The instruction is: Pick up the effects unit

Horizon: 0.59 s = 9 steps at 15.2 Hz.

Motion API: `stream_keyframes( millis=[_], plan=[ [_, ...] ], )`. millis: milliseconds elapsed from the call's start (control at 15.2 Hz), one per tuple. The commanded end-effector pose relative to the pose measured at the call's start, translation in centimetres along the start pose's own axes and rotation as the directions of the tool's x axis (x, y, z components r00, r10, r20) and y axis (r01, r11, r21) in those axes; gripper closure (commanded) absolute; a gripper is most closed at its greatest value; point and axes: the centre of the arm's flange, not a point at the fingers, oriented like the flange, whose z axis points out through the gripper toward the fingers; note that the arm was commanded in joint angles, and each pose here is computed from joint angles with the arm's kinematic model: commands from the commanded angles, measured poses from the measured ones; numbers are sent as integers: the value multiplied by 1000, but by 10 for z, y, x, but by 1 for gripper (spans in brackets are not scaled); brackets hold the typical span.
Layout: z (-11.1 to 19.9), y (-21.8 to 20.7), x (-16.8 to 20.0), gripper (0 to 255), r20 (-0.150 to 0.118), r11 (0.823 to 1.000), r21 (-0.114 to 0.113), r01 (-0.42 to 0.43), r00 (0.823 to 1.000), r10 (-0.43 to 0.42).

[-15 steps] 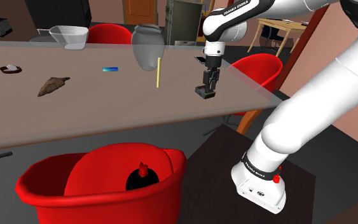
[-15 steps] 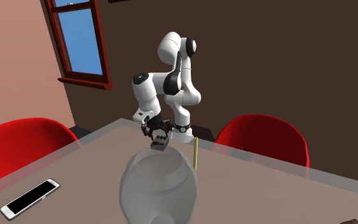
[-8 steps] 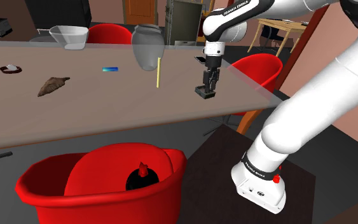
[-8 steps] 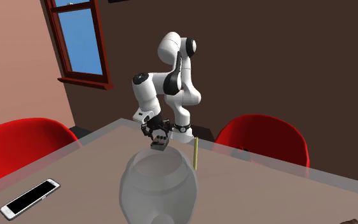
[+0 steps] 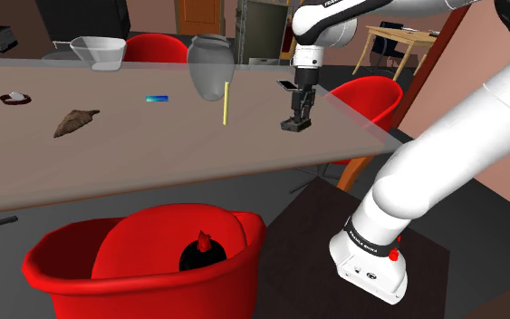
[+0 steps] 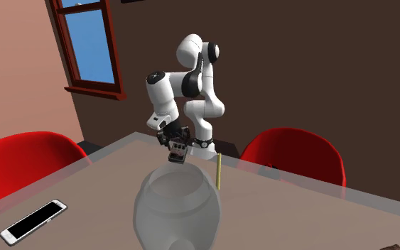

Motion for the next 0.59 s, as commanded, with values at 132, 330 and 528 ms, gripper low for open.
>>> stream_keyframes(
  millis=[132,330,528],
  plan=[
    [-21,-5,-6,255,1,1000,0,0,1000,0],
    [-36,-8,-9,255,1,1000,0,0,1000,0],
    [-42,-9,-11,255,1,1000,0,0,1000,0]
  ],
)
